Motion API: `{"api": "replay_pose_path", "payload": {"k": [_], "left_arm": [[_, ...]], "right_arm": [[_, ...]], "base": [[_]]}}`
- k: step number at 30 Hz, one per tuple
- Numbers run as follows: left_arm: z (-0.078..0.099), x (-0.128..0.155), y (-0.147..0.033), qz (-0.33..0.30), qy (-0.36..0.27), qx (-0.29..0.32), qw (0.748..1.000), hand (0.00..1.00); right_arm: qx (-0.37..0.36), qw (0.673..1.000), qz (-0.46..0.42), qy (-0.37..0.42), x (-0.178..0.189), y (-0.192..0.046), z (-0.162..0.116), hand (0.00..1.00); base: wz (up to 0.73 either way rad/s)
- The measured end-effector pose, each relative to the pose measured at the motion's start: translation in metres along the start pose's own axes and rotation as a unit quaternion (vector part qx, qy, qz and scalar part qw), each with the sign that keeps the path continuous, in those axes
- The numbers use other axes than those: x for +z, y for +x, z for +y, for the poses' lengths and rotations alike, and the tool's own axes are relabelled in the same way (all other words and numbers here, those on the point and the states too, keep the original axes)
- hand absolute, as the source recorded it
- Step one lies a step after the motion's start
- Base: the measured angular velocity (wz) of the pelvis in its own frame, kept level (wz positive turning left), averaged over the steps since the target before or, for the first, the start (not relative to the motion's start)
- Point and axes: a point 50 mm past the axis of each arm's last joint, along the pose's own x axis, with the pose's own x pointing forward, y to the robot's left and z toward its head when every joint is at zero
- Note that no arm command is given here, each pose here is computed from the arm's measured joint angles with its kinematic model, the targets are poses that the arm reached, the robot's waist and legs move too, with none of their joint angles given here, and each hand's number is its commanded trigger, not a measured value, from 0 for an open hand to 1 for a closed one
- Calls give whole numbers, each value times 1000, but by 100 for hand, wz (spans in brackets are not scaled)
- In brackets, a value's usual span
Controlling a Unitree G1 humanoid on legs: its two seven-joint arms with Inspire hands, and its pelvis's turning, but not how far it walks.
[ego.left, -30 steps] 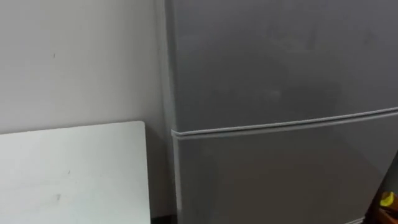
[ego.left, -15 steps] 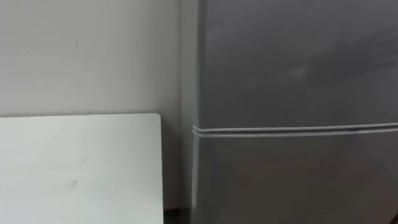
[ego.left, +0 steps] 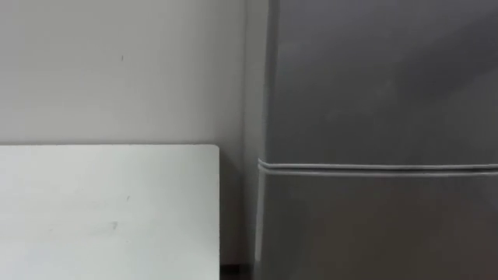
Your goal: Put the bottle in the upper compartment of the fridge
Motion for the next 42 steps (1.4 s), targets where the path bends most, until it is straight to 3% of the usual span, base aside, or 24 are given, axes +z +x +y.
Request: {"api": "replay_pose_path", "payload": {"k": [7,15,22,29,36,42], "left_arm": [[5,-3,1,35,4,-14,999,0],[18,16,3,32,20,-20,999,0],[31,22,-1,21,32,-7,999,0],[32,26,-1,18,45,-10,999,0],[33,28,-1,12,45,-5,999,0],[32,28,-2,0,47,-7,999,0]], "right_arm": [[45,979,5,-200,-40,3,-2,0],[106,945,41,-307,-77,19,2,0],[150,869,84,-464,-99,31,-20,0],[145,857,104,-483,-101,33,-24,0],[144,866,94,-469,-95,33,-20,0],[123,882,111,-441,-92,26,-32,0]], "base": [[5],[1],[6],[-2],[1],[0]]}}
